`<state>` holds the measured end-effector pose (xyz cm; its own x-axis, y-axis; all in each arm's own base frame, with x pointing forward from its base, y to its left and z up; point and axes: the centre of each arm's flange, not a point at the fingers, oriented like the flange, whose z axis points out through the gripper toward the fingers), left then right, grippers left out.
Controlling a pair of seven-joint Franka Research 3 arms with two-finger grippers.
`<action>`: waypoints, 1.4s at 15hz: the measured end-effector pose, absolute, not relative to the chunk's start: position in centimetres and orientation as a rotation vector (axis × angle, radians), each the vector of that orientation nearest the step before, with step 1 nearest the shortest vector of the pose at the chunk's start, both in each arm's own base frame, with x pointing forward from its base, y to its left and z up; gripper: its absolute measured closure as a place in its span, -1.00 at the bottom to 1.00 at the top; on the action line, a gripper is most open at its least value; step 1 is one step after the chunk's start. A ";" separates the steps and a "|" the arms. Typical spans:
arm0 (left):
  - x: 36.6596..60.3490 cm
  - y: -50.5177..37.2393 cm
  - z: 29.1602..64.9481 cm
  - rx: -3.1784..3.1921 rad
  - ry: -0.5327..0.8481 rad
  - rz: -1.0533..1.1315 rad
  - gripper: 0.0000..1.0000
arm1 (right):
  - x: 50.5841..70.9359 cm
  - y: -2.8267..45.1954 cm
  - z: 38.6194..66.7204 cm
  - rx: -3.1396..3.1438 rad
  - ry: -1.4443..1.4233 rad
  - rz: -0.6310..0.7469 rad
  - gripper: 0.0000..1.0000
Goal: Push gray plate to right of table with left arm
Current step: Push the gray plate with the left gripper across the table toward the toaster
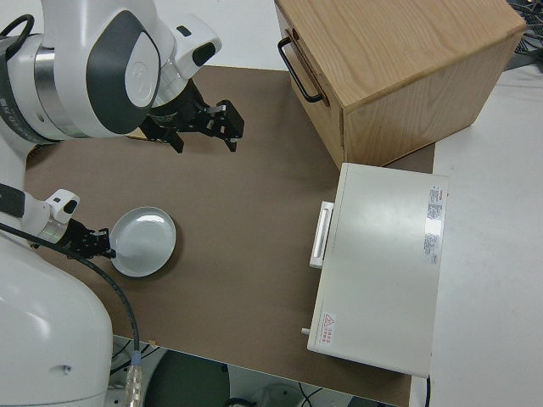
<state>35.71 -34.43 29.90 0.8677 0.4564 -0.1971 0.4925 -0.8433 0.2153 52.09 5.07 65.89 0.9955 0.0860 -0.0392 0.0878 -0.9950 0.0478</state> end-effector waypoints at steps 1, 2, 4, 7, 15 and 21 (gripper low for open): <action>35.5 -35.1 29.8 2.766 0.735 -0.200 0.95 | 52.1 5.1 65.9 3.089 0.135 -0.057 -0.99; 35.3 -35.8 29.8 2.755 0.747 -0.201 0.95 | 52.1 5.1 65.9 3.089 0.135 -0.057 -0.99; 35.1 -37.0 29.9 2.739 0.764 -0.207 0.95 | 52.1 5.1 65.9 3.089 0.135 -0.057 -0.99; 34.7 -39.0 30.3 2.721 0.774 -0.216 0.95 | 52.1 5.1 65.9 3.089 0.135 -0.057 -0.99; 35.0 -41.7 29.6 2.684 0.767 -0.186 0.95 | 52.1 5.1 65.9 3.089 0.135 -0.057 -0.99; 35.4 -43.4 29.5 2.672 0.746 -0.192 0.76 | 52.1 5.1 65.9 3.089 0.135 -0.057 -0.99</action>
<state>35.38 -43.42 29.48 0.8514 0.4748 -0.2230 0.5235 -0.7961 0.3037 52.09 5.07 65.89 0.9955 0.0860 -0.0392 0.0878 -0.9950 0.0478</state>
